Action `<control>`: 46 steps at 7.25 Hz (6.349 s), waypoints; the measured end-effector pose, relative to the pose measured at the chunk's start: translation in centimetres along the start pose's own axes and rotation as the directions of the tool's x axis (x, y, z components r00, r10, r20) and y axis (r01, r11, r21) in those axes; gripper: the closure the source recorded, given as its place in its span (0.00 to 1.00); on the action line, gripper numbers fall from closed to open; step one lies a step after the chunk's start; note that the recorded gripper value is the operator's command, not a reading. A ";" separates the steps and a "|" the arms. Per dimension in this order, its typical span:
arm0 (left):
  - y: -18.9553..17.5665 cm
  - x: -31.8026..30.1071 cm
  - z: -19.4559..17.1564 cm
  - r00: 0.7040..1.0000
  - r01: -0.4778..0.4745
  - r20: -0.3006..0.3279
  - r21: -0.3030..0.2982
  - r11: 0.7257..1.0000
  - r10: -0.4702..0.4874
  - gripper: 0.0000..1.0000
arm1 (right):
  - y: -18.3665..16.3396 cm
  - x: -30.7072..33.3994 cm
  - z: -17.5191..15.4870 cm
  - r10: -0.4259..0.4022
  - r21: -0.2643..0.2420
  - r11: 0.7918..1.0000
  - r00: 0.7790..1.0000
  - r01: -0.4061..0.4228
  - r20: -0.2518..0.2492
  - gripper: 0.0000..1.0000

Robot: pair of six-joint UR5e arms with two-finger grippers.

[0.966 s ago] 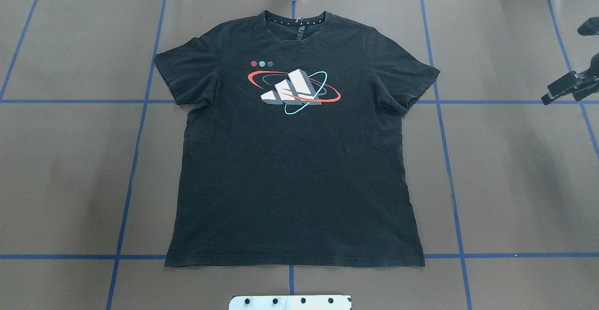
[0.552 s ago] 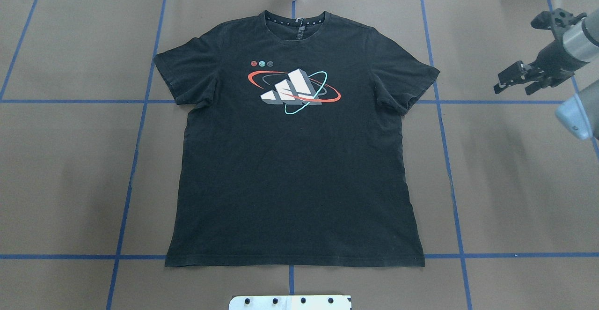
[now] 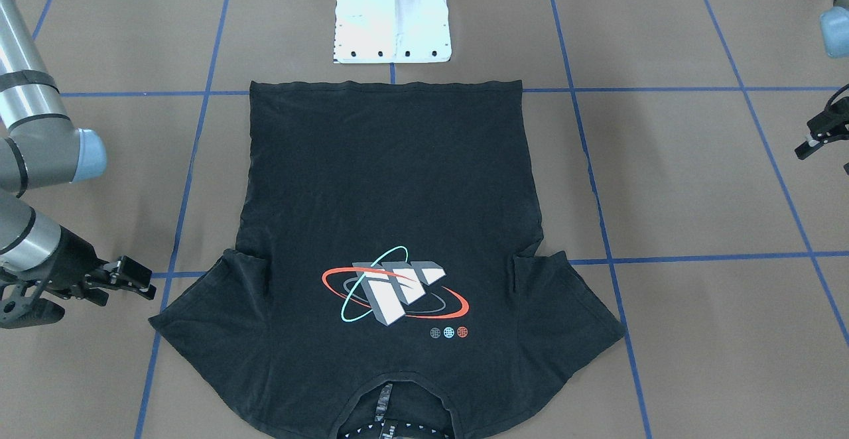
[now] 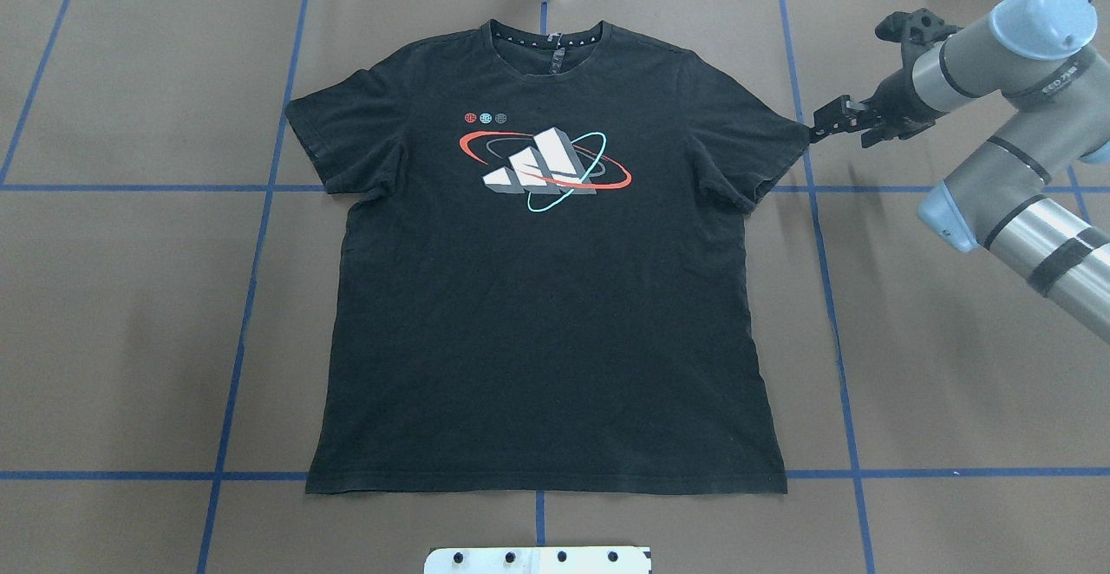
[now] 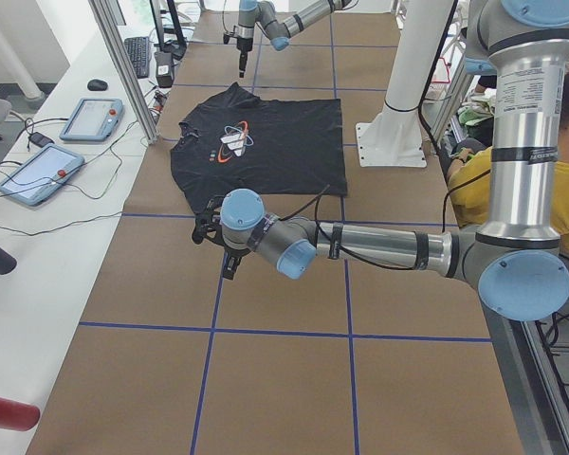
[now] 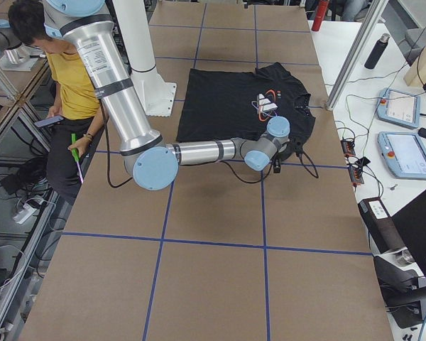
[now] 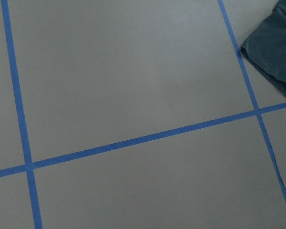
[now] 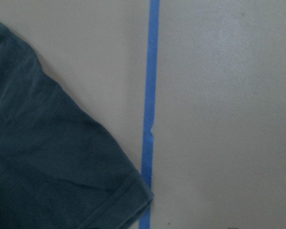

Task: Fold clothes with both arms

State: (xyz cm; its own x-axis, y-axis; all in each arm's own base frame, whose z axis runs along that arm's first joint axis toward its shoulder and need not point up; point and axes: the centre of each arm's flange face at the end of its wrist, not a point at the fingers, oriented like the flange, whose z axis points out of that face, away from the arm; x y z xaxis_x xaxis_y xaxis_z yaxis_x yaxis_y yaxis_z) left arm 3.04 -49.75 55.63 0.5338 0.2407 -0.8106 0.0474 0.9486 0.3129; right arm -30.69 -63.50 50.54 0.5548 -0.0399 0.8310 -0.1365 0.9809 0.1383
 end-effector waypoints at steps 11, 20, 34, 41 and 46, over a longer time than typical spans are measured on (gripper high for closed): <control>0.6 -0.3 0.1 1.000 0.028 -0.001 0.024 0.999 -0.028 0.00 | 0.0 -1.8 2.6 -0.030 0.034 0.999 0.998 0.032 -0.046 1.00; 0.9 -1.2 0.6 1.000 0.030 0.001 0.020 0.999 -0.030 0.00 | -2.9 -25.2 3.5 0.127 -0.046 0.991 0.990 -0.124 0.058 1.00; -19.6 14.7 23.8 0.989 -0.151 0.008 0.032 0.988 0.151 0.13 | 6.0 -23.7 0.3 0.137 -0.102 0.987 0.981 -0.123 0.139 0.01; -20.7 18.1 28.2 0.988 -0.154 -0.027 0.010 0.988 0.155 0.43 | 6.8 -22.9 1.4 0.137 -0.071 0.989 0.984 -0.130 0.111 0.00; -20.5 18.3 29.2 0.987 -0.158 -0.029 0.007 0.987 0.158 1.00 | 7.2 -23.0 1.8 0.132 -0.059 0.990 0.986 -0.127 0.105 0.00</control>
State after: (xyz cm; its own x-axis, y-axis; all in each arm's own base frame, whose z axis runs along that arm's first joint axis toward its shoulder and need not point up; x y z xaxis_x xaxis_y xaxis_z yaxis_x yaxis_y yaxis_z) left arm 36.49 -70.77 48.88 0.5096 0.3939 -0.7650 -0.0319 0.8971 0.4407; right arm -45.92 -55.91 33.36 0.4429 0.0705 0.8938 -0.1570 0.9876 -0.0002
